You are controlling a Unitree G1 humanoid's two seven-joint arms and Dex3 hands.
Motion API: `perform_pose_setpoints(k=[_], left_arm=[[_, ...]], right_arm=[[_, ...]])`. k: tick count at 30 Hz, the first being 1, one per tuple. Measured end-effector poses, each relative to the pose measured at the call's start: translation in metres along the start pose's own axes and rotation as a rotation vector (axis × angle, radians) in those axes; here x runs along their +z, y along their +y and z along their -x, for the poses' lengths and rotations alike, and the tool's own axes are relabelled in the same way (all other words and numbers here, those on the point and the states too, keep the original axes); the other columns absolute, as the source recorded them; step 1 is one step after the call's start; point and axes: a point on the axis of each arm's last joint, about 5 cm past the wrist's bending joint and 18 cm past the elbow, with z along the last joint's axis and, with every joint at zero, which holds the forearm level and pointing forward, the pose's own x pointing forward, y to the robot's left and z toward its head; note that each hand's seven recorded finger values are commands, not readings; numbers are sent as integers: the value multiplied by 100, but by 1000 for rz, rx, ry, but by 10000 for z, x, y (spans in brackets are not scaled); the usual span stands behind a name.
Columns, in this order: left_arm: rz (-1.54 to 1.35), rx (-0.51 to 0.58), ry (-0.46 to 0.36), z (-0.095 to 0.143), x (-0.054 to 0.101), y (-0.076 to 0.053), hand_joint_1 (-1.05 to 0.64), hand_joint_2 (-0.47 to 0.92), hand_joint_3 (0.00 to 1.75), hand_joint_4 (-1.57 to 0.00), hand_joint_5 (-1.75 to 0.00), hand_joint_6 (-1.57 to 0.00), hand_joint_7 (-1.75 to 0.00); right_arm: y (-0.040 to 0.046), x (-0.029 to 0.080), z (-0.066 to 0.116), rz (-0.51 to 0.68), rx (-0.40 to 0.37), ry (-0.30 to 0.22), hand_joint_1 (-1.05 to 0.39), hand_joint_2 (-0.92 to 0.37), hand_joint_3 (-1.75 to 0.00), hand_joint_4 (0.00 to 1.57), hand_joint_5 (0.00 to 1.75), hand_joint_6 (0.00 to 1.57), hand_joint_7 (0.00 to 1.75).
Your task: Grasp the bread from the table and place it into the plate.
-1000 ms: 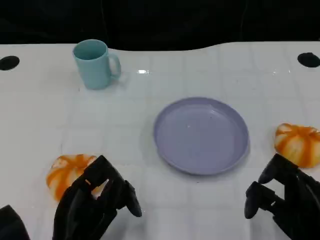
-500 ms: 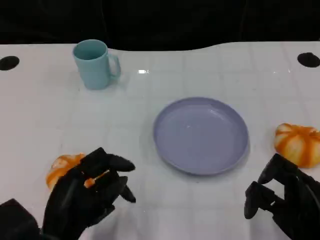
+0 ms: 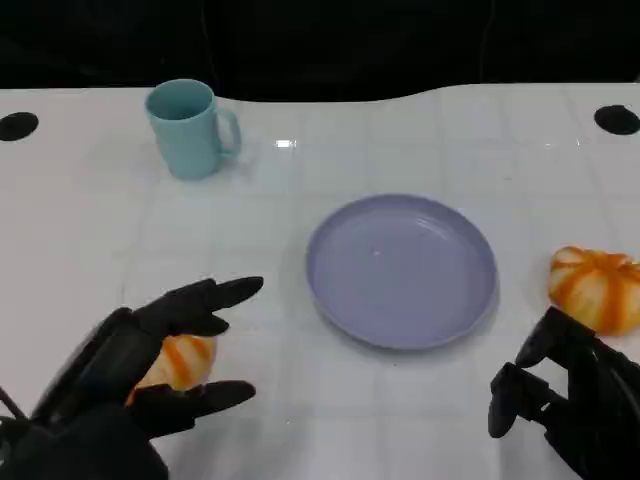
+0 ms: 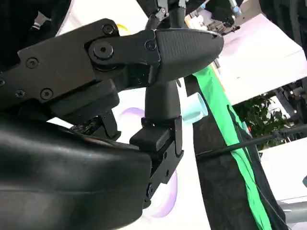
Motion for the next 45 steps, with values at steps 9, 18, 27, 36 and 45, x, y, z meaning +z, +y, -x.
perform_pose_setpoints(k=[9, 18, 27, 36, 45], left_arm=[[-553, -126, 107, -20, 170, 157, -57, 90, 1, -4, -24, -23, 0], [-760, -185, 202, -115, 239, 131, -51, 87, 0, -1, -12, -18, 0], [-806, -266, 261, -319, 100, 69, -52, 88, 0, -2, -7, -13, 0], [-807, -334, 322, -572, -198, -35, -53, 88, 0, -11, -9, -14, 0], [-815, -394, 347, -795, -380, -140, -52, 86, 0, -15, -11, -18, -2]], right_arm=[[2, 7, -10, 2, 2, -1, -60, -92, -36, 75, 175, 60, 160], [0, 12, -16, 3, 4, -3, -60, -92, -38, 75, 175, 60, 160], [4, 11, -17, 6, 4, 0, -61, -92, -37, 75, 175, 61, 160], [10, 17, -15, 8, 3, -1, -60, -92, -36, 75, 175, 62, 158], [12, 24, -17, 12, 2, -2, -60, -92, -38, 75, 175, 62, 159]])
